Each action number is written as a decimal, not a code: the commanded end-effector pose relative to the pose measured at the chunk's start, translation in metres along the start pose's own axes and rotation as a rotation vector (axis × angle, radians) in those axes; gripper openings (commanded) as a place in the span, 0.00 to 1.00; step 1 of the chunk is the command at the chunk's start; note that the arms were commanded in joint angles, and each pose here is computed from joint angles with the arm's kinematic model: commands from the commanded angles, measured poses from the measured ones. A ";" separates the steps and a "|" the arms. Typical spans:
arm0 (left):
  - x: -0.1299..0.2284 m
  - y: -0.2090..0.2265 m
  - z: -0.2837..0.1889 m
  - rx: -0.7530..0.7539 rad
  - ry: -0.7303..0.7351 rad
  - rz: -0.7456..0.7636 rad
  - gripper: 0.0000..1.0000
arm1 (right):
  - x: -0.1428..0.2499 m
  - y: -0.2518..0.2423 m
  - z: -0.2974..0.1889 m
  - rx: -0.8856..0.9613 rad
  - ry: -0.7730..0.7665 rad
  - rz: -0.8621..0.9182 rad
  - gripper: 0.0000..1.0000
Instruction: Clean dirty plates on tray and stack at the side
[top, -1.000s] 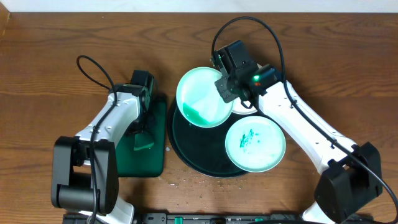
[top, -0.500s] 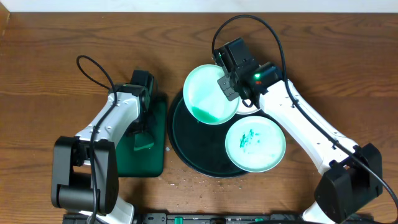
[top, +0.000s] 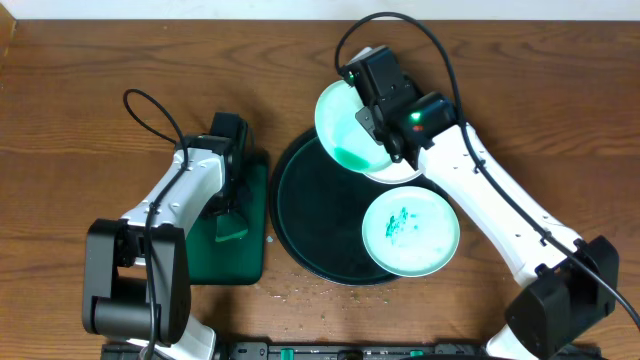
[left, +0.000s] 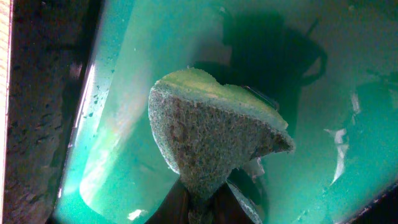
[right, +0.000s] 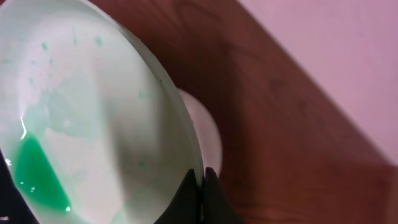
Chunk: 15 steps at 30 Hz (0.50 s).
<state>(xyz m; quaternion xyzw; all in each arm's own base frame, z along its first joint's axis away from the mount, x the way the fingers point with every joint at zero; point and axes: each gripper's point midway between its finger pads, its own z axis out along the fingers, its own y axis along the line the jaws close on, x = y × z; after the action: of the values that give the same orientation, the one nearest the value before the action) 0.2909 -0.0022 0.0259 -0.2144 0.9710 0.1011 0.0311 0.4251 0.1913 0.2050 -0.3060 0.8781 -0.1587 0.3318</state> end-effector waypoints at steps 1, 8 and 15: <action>0.003 0.004 0.004 -0.017 0.009 -0.003 0.09 | -0.015 -0.015 -0.024 0.120 -0.037 -0.150 0.01; 0.003 0.004 0.004 -0.017 0.009 -0.003 0.08 | -0.025 -0.006 -0.043 0.233 -0.033 -0.352 0.01; 0.003 0.004 0.004 -0.017 0.010 -0.003 0.08 | -0.035 0.008 -0.063 0.319 -0.030 -0.564 0.01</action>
<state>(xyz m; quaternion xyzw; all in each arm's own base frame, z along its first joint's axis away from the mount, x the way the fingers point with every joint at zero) 0.2909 -0.0022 0.0259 -0.2145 0.9710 0.1009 0.0310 0.4047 0.2263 0.2327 -0.4618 0.7593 -0.3196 0.3288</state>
